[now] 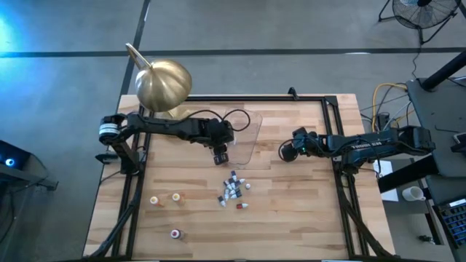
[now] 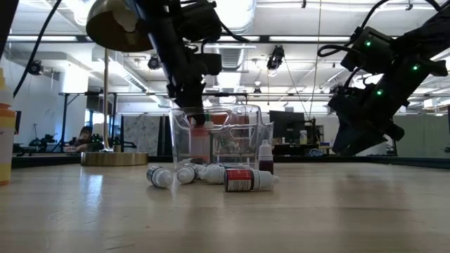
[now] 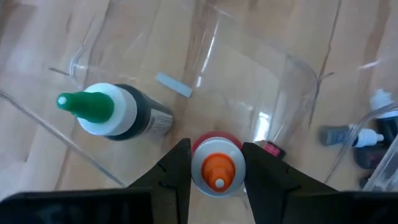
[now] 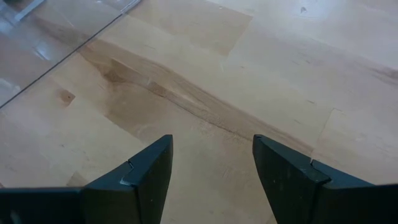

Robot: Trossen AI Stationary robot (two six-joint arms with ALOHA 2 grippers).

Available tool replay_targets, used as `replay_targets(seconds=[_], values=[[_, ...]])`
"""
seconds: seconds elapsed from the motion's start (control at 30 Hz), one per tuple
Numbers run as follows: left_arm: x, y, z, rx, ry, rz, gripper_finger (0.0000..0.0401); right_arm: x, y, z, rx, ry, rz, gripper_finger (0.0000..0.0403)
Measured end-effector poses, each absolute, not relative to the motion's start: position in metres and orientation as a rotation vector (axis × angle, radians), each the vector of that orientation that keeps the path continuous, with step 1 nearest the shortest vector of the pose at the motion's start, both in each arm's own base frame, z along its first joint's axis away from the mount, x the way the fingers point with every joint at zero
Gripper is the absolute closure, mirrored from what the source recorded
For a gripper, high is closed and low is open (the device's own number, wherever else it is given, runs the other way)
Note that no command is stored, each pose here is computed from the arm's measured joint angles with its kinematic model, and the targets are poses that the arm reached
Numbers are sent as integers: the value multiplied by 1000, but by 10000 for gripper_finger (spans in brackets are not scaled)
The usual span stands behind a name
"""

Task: Pick & Place food coloring
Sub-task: Put the large orange food coloring bottle into the transparent bin, then put the right large yellow food coloring bottle into the transparent bin

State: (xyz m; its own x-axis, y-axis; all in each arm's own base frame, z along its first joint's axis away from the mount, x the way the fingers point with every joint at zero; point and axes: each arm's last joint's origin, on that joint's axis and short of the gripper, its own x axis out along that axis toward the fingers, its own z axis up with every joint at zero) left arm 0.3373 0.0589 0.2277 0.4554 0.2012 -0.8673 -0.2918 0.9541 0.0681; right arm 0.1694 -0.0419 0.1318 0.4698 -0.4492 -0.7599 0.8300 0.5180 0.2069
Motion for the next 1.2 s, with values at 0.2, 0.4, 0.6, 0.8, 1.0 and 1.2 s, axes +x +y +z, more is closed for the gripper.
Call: replay_targets(seconds=[0.2,0.4,0.6,0.8,1.0,1.2], values=[[337,62,228,-102,1053,310,303,169,-42,132,619,702,-850,188],[336,62,227,-99,1059,300,285,169,-42,132,619,702,-850,188],[337,62,233,-93,1062,324,264,169,-42,132,619,702,-850,188],[340,57,259,-23,1025,326,255,169,-42,132,619,701,-851,188],[320,49,294,-12,1028,297,254,169,-42,132,616,704,-851,188],[277,18,306,-34,1146,145,254,169,-42,131,604,714,-849,188]])
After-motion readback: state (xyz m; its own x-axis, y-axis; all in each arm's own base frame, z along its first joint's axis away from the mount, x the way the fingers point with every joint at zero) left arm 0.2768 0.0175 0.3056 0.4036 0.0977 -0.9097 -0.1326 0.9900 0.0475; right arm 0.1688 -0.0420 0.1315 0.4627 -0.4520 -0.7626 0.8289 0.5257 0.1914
